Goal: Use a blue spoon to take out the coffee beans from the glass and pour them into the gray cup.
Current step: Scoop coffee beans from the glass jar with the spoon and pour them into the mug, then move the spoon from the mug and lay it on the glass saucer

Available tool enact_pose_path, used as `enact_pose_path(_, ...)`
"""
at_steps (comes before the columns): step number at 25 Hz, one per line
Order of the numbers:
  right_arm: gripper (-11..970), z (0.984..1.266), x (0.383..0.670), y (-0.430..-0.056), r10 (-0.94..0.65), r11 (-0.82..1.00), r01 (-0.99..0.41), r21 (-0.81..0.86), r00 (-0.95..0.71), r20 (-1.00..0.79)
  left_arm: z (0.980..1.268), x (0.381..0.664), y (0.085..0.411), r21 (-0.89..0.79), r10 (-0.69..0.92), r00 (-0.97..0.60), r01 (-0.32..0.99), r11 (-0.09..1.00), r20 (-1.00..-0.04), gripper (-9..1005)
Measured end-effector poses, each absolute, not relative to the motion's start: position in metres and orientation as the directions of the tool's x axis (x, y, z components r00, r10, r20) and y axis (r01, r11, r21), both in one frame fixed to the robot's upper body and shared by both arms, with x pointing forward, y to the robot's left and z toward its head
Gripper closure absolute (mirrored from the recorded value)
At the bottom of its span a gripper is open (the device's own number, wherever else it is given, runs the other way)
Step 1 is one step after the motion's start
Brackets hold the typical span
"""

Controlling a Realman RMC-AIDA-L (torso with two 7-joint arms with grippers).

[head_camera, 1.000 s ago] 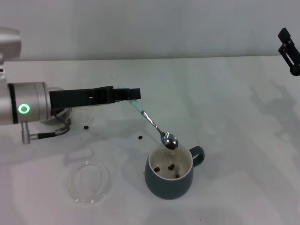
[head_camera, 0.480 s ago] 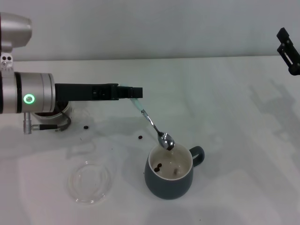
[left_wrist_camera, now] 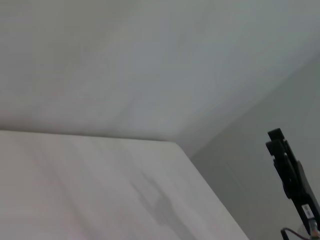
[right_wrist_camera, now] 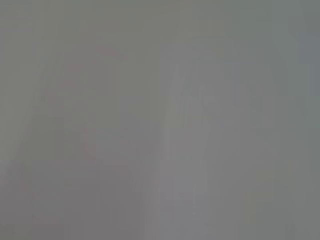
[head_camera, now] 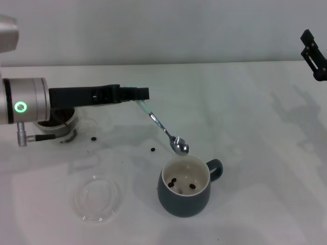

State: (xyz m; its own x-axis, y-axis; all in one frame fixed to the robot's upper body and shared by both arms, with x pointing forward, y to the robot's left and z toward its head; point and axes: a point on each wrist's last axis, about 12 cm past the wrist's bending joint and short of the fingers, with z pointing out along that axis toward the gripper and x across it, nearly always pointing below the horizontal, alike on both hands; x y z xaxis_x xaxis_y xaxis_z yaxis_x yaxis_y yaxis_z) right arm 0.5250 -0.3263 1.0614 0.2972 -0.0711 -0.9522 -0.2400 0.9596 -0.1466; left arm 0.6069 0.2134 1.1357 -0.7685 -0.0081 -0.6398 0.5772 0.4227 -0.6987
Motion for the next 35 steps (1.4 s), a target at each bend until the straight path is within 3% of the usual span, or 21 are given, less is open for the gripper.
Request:
enact_pose_path(6,265,1.062,0.526,-0.326,-0.071,0.96,-0.239,-0.146,0.299,-0.952,1.134,0.602,0.218,-0.717,-0.024,-0.776,0.569,0.402,-0.63,864)
enact_pose_path(18,264,1.06,0.525,-0.327,-0.079,0.96,-0.235,-0.15,0.287,-0.955,1.102,0.558,0.301,-0.791,-0.321,-0.756,0.402,0.462,-0.571,862)
enact_pose_path(35,264,1.064,0.533,-0.33,-0.08,0.968,-0.207,-0.144,0.29,-0.954,1.049,0.509,0.32,-0.852,-0.407,-0.801,0.227,0.472,-0.439,864)
